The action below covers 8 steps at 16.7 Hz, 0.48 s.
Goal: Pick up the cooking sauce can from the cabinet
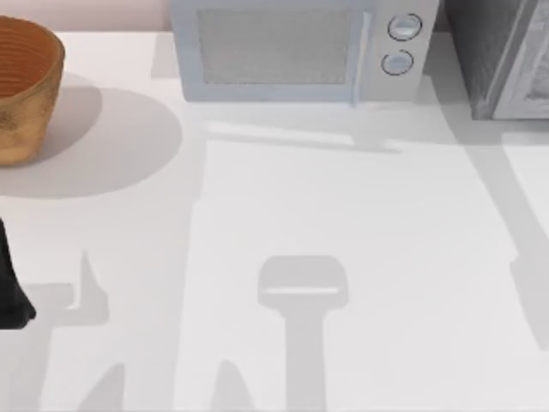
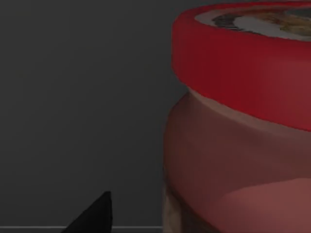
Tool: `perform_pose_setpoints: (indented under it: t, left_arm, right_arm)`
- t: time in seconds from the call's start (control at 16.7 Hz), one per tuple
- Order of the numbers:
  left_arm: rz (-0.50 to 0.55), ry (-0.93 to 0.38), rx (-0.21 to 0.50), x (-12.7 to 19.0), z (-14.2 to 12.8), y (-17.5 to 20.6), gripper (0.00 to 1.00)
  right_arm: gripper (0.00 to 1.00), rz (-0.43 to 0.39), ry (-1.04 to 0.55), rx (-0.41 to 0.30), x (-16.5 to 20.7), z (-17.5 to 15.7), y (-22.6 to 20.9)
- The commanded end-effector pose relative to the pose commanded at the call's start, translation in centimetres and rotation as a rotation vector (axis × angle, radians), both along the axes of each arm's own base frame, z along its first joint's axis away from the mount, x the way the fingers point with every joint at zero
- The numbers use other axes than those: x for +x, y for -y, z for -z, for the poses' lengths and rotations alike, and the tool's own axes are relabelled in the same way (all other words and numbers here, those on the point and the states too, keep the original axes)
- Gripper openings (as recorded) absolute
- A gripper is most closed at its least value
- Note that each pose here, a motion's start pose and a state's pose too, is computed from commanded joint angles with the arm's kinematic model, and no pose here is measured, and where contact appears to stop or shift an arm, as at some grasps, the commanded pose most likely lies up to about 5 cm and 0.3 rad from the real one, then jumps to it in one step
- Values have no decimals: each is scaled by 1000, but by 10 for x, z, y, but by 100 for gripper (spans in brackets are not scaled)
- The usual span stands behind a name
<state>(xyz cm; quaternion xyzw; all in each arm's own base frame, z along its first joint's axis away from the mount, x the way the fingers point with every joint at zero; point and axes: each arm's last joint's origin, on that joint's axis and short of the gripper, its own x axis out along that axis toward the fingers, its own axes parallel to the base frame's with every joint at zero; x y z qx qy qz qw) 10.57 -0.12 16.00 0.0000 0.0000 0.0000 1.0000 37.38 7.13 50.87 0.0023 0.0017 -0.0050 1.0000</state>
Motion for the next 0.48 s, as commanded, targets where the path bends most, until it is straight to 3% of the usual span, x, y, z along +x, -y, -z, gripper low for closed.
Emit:
perform_pose_setpoints:
  t: [0.12, 0.48]
  left_arm:
    - [0, 0, 0, 0, 0, 0, 100]
    - [0, 0, 0, 0, 0, 0, 100]
  right_arm:
    - [100, 0, 0, 0, 0, 0, 0]
    - [55, 0, 0, 0, 0, 0, 0]
